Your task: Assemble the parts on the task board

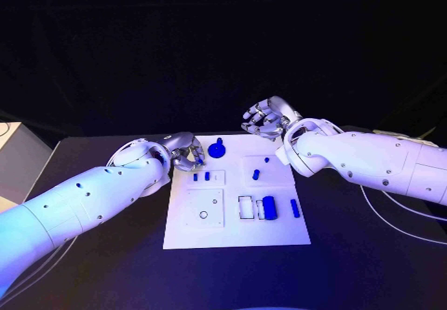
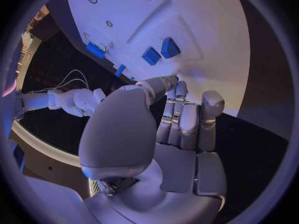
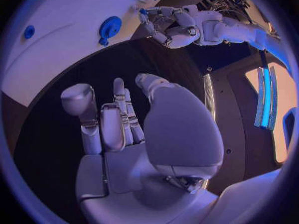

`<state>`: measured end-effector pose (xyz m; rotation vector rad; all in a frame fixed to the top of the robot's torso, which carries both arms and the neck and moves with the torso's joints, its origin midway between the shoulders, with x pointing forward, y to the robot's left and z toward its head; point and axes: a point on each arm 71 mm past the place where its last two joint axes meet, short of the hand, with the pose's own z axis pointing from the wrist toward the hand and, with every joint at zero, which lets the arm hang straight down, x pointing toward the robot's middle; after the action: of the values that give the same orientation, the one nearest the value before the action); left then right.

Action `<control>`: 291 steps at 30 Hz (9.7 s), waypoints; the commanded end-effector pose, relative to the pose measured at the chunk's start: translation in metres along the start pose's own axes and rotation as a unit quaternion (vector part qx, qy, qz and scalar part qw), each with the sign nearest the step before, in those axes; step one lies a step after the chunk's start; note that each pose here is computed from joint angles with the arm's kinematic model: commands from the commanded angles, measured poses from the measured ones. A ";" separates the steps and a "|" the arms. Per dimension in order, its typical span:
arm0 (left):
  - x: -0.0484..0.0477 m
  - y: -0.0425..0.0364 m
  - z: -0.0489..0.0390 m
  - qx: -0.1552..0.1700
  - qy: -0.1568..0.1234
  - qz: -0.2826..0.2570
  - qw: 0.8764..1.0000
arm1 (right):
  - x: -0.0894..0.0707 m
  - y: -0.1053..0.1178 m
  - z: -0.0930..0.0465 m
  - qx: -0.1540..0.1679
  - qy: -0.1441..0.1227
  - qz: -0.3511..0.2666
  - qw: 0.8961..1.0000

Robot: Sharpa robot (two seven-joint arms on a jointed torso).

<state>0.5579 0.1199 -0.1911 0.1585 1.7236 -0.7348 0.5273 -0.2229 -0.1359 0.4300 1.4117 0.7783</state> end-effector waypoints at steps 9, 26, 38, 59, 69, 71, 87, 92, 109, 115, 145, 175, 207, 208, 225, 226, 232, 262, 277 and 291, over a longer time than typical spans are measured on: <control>0.0028 -0.0035 0.0049 -0.003 0.007 0.005 1.000 | 0.002 0.002 0.000 -0.006 0.005 -0.003 1.000; 0.0079 -0.0037 0.0084 -0.012 0.029 0.009 0.999 | 0.002 0.003 -0.001 -0.007 0.006 -0.002 1.000; 0.0100 -0.0061 0.0077 -0.012 0.040 0.014 0.999 | 0.002 0.003 -0.001 -0.006 0.005 -0.002 1.000; 0.0138 -0.0016 0.0091 -0.020 0.041 0.016 0.999 | 0.003 0.003 -0.001 -0.007 0.009 -0.003 1.000; 0.0142 -0.0040 0.0080 -0.013 0.032 0.009 0.999 | 0.002 0.003 -0.001 -0.006 0.009 -0.003 1.000; 0.0140 -0.0047 0.0076 -0.011 0.029 0.008 0.999 | 0.002 0.003 -0.001 -0.006 0.008 -0.003 1.000; 0.0118 -0.0009 0.0050 -0.018 0.019 0.006 1.000 | 0.002 0.002 -0.001 -0.005 0.007 -0.003 1.000; 0.0108 0.0006 0.0043 -0.020 0.014 0.006 1.000 | 0.002 0.002 -0.001 -0.005 0.007 -0.003 1.000; 0.0069 0.0068 0.0007 -0.027 0.002 0.003 1.000 | 0.000 -0.002 -0.002 -0.001 0.018 -0.012 1.000; -0.0035 0.0158 -0.0051 -0.035 -0.021 -0.021 0.999 | -0.001 -0.008 -0.003 -0.013 0.063 -0.047 0.997; -0.0228 0.0425 -0.0984 0.069 -0.049 -0.562 0.823 | 0.009 -0.058 -0.028 -0.010 0.137 -0.321 0.937; -0.0223 0.0540 -0.1167 0.050 -0.074 -0.574 0.814 | 0.026 -0.059 -0.032 0.000 0.150 -0.346 0.926; -0.0220 0.0551 -0.1185 0.044 -0.072 -0.576 0.813 | 0.039 -0.053 -0.035 -0.011 0.134 -0.342 0.930; -0.0221 0.0553 -0.1185 0.043 -0.073 -0.576 0.813 | 0.039 -0.052 -0.035 -0.014 0.128 -0.339 0.932; -0.0206 0.0629 -0.1186 0.032 -0.082 -0.575 0.814 | 0.028 -0.041 -0.038 -0.036 0.079 -0.316 0.945; -0.0204 0.0634 -0.1186 0.031 -0.082 -0.575 0.814 | 0.027 -0.040 -0.039 -0.036 0.077 -0.315 0.945; -0.0191 0.0664 -0.1187 0.025 -0.082 -0.575 0.814 | 0.021 -0.030 -0.044 -0.046 0.072 -0.304 0.949; -0.0093 0.0605 -0.1156 0.020 -0.089 -0.578 0.811 | 0.109 0.032 -0.097 -0.182 0.107 -0.213 0.954; -0.0094 0.0613 -0.1168 0.018 -0.093 -0.577 0.811 | 0.138 0.024 -0.105 -0.193 0.108 -0.204 0.954; -0.0094 0.0611 -0.1172 0.017 -0.092 -0.577 0.811 | 0.150 0.025 -0.104 -0.191 0.120 -0.211 0.951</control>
<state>0.4926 0.2363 -0.1951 -1.0072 1.5038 -1.5698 0.4175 -0.1207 -0.2393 -0.2432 1.4731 0.7438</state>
